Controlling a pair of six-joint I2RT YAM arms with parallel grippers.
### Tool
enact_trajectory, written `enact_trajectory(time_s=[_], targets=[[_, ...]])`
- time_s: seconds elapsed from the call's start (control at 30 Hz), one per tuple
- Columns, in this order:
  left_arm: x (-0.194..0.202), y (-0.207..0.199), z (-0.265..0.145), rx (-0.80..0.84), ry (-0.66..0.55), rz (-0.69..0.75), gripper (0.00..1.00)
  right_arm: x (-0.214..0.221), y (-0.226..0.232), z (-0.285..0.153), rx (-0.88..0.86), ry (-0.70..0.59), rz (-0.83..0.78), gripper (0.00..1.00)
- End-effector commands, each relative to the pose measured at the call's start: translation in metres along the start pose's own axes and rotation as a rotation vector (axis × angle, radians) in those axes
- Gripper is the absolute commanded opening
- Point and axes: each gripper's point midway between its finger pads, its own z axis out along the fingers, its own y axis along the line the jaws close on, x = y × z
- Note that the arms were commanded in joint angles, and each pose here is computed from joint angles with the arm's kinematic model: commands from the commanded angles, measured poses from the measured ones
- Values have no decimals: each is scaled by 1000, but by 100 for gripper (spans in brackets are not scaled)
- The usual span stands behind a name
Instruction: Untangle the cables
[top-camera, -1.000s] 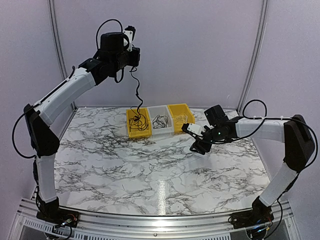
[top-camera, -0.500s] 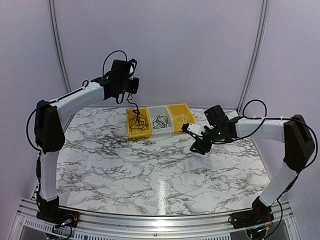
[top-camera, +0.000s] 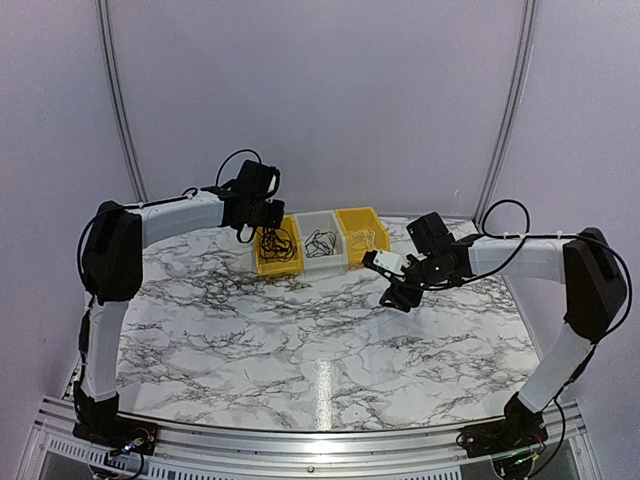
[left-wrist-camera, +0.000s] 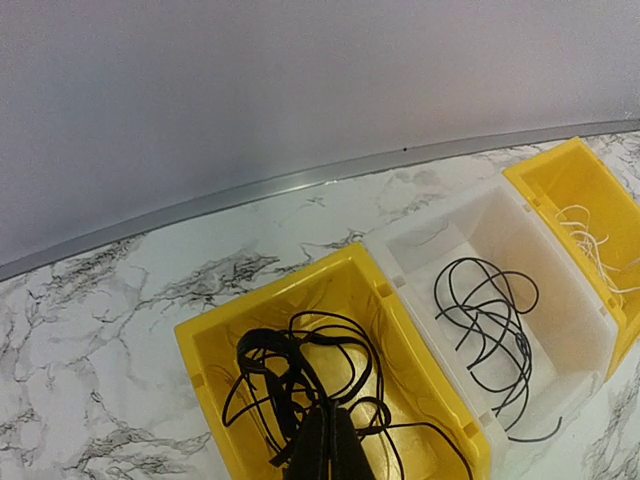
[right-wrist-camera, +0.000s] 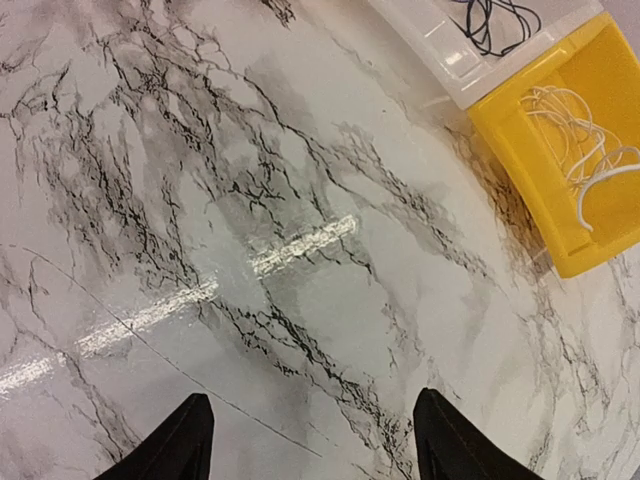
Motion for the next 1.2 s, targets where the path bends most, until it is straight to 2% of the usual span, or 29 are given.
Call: enact_trajectory(time_s=[0.0, 0.17, 0.37, 0.53, 0.63, 0.77, 0.9, 1.1, 1.17], targets=[[28, -10, 19, 36, 57, -31, 0, 4, 1, 2, -16, 9, 2, 69], [48, -15, 29, 60, 109, -34, 0, 5, 2, 3, -20, 12, 3, 69], [50, -16, 26, 69, 128, -21, 0, 7, 3, 6, -27, 21, 3, 69], [39, -10, 8, 57, 125, -23, 35, 5, 2, 4, -22, 17, 4, 69], [27, -3, -9, 32, 99, -30, 44, 4, 0, 2, -13, 16, 5, 69], [-3, 3, -42, 37, 36, -46, 51, -1, -10, -6, 40, 6, 14, 69], [-27, 10, -82, 42, -11, -44, 55, -23, -23, -34, 100, -58, 25, 69], [-40, 23, -143, 62, -73, -31, 62, -57, -52, -109, 294, -183, 35, 70], [-37, 25, -162, 82, -84, -37, 64, -63, -68, -143, 407, -231, 69, 77]])
